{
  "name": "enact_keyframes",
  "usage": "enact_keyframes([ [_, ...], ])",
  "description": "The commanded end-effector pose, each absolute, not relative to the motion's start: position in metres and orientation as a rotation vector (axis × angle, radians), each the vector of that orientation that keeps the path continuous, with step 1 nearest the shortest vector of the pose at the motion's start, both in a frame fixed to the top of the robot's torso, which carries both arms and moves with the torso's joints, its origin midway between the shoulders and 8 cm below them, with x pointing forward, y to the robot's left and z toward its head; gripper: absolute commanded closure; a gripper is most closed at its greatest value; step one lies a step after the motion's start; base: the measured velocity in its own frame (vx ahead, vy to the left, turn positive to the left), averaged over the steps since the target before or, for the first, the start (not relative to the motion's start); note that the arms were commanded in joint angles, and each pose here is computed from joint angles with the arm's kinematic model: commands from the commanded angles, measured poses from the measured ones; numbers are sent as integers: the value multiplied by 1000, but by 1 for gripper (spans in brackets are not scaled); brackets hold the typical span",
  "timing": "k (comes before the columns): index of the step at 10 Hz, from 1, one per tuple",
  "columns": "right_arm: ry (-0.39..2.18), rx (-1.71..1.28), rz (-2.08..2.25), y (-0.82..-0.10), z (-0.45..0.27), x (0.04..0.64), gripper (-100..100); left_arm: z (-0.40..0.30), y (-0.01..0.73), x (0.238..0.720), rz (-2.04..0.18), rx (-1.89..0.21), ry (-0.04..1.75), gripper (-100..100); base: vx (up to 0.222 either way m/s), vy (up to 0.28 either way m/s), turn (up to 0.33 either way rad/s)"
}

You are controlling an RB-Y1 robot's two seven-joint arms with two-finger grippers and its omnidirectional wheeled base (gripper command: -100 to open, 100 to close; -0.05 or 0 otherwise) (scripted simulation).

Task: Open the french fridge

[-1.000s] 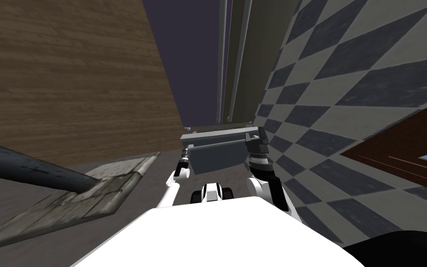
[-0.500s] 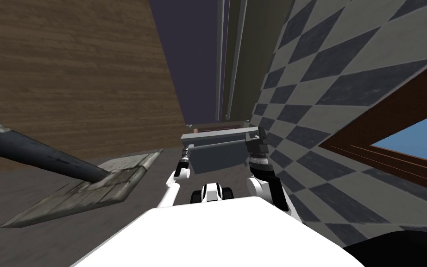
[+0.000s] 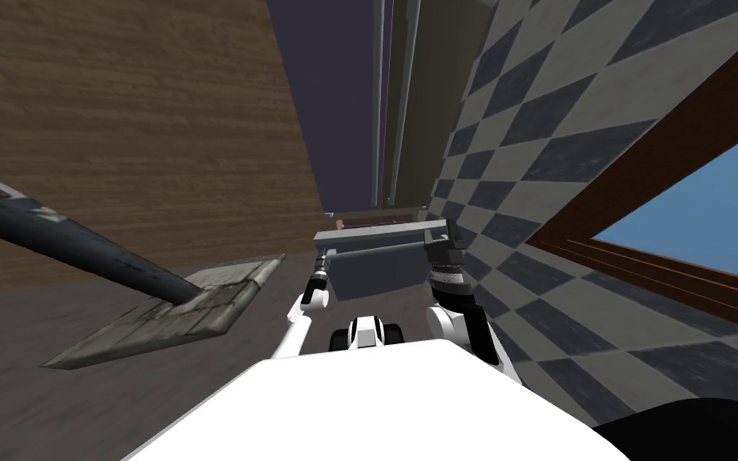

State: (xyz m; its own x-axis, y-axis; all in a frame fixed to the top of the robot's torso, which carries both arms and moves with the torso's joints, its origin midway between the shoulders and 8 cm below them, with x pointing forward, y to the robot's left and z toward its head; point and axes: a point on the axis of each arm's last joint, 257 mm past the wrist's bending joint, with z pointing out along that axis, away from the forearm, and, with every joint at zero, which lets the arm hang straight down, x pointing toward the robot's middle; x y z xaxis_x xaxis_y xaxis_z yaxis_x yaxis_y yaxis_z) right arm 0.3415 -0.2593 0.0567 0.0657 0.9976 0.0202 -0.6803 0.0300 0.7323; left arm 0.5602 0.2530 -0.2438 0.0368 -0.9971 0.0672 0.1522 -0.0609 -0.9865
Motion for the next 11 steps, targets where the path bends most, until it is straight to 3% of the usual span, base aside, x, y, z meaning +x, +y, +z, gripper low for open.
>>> enact_keyframes([
  [1,601,672,1421,-259,57,341,0,-221,251,580,-1302,-1157,1040,-100,-34,-3,33],
  [6,601,672,1421,-259,57,341,0,-211,250,593,-1297,-1174,1062,-100,-30,-7,20],
  [7,601,672,1421,-259,57,341,0,-214,250,593,-1293,-1181,1067,0,0,0,0],
  [11,601,672,1421,-259,57,341,0,-225,250,590,-1282,-1200,1082,0,0,0,0],
])
